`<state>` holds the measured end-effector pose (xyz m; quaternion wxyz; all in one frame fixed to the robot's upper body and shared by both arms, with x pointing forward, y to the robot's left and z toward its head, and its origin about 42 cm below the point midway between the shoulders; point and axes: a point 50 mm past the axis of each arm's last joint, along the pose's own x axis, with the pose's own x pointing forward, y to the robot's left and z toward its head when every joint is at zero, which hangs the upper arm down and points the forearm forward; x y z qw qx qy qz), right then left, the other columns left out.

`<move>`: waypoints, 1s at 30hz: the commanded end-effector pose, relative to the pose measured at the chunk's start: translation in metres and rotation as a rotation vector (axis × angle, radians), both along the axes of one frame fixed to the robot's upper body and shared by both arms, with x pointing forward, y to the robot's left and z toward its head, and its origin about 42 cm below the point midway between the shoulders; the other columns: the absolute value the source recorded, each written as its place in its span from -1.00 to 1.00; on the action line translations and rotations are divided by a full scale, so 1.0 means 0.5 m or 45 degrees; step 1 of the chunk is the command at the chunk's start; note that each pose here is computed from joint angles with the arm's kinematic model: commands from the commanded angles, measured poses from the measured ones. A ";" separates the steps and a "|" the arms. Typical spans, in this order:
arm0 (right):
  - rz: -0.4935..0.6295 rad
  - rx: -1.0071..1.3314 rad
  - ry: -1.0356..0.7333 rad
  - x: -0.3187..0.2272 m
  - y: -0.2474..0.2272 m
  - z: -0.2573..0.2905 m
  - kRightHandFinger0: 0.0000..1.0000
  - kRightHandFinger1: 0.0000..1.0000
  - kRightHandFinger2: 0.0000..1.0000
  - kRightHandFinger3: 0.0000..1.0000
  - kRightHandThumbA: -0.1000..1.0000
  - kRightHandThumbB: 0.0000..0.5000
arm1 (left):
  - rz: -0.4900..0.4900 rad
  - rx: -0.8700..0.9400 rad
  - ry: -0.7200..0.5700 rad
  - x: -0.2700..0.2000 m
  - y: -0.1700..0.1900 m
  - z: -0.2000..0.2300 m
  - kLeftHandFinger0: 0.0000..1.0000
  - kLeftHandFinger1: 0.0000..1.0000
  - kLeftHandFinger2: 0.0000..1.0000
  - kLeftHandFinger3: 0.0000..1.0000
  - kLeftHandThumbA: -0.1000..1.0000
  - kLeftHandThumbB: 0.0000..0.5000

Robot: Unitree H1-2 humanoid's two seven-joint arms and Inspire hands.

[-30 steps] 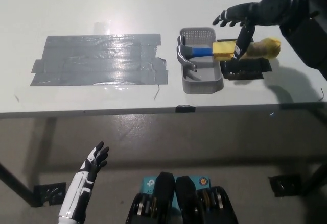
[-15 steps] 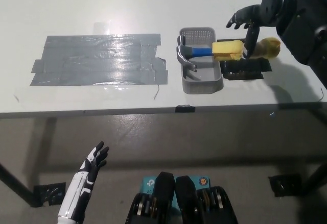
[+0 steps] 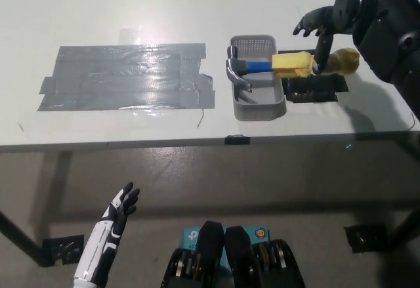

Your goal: The robot picks the hammer placed on top of the gray container with right hand and places it on the grey area of the desk

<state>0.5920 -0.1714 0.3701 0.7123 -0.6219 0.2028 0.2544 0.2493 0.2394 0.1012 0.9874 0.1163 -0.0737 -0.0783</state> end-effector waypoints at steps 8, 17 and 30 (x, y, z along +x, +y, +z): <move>0.053 0.071 -0.038 0.009 0.037 0.038 1.00 1.00 1.00 1.00 1.00 0.46 | -0.044 0.046 -0.084 0.013 0.001 0.021 1.00 1.00 1.00 1.00 1.00 0.47; 0.011 0.052 -0.006 0.011 0.015 0.009 1.00 1.00 1.00 1.00 1.00 0.40 | -0.039 0.052 -0.088 0.015 0.001 0.039 1.00 1.00 1.00 1.00 1.00 0.52; -0.039 -0.026 -0.086 0.015 0.005 -0.002 1.00 1.00 1.00 1.00 0.92 0.49 | -0.067 0.053 -0.093 0.021 -0.003 0.043 1.00 1.00 1.00 1.00 1.00 0.54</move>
